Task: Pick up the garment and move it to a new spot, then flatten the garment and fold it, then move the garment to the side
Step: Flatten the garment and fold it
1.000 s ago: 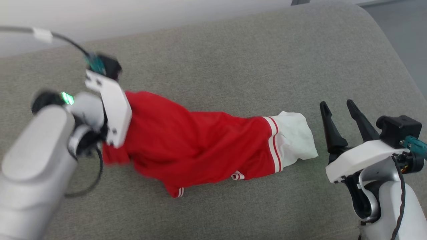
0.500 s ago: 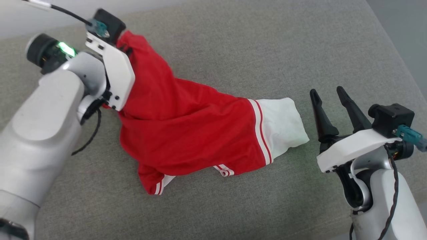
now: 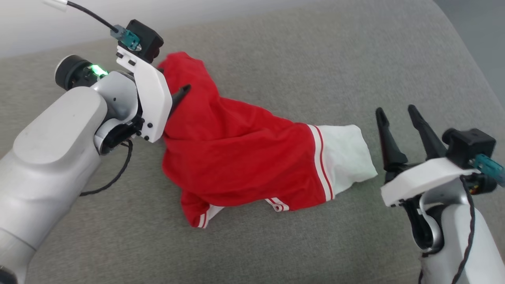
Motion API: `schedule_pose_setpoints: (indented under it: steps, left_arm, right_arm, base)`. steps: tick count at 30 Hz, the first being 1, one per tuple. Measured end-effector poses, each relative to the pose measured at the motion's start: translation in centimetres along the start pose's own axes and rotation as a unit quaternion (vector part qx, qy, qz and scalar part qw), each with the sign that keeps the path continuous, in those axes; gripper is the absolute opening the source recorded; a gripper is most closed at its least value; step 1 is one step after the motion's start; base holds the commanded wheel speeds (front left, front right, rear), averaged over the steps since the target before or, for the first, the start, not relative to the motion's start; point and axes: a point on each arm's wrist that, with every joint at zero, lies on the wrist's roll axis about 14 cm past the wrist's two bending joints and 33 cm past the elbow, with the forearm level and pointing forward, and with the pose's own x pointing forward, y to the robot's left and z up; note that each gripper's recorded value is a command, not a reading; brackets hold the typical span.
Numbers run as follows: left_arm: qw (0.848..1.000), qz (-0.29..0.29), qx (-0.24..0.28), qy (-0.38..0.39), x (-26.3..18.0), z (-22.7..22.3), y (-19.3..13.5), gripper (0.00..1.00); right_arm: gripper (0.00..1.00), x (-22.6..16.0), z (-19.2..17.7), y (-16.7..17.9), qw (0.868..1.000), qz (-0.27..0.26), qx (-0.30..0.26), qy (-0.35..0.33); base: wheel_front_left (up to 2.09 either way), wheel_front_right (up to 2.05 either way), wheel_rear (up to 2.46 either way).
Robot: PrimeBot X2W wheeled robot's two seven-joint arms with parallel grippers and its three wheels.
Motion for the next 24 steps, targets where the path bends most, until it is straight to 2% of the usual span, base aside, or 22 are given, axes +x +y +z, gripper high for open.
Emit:
schedule_pose_setpoints:
  steps: [6,12,20,24]
  left_arm:
    - [1.000,-0.015,-0.024,-0.003,-3.7,0.1,-1.2,1.00]
    - [0.998,-0.029,-0.044,0.033,-7.1,-1.7,-3.5,1.00]
    - [0.990,-0.060,-0.067,0.112,-10.0,-6.5,-8.0,1.00]
    - [0.985,-0.069,-0.074,0.141,-9.9,-8.4,-8.9,1.00]
  right_arm:
    - [1.00,-0.8,1.9,0.3,0.999,0.002,-0.006,-0.036]
    - [1.00,-1.6,3.1,1.0,0.998,0.011,-0.006,-0.054]
    - [1.00,-2.4,4.7,1.8,0.997,0.023,-0.007,-0.072]
    - [1.00,-2.5,4.6,1.6,0.997,0.019,-0.008,-0.069]
  base:
    - [0.00,0.00,0.00]
    - [0.00,0.00,0.00]
    - [0.00,0.00,0.00]
    - [0.00,0.00,0.00]
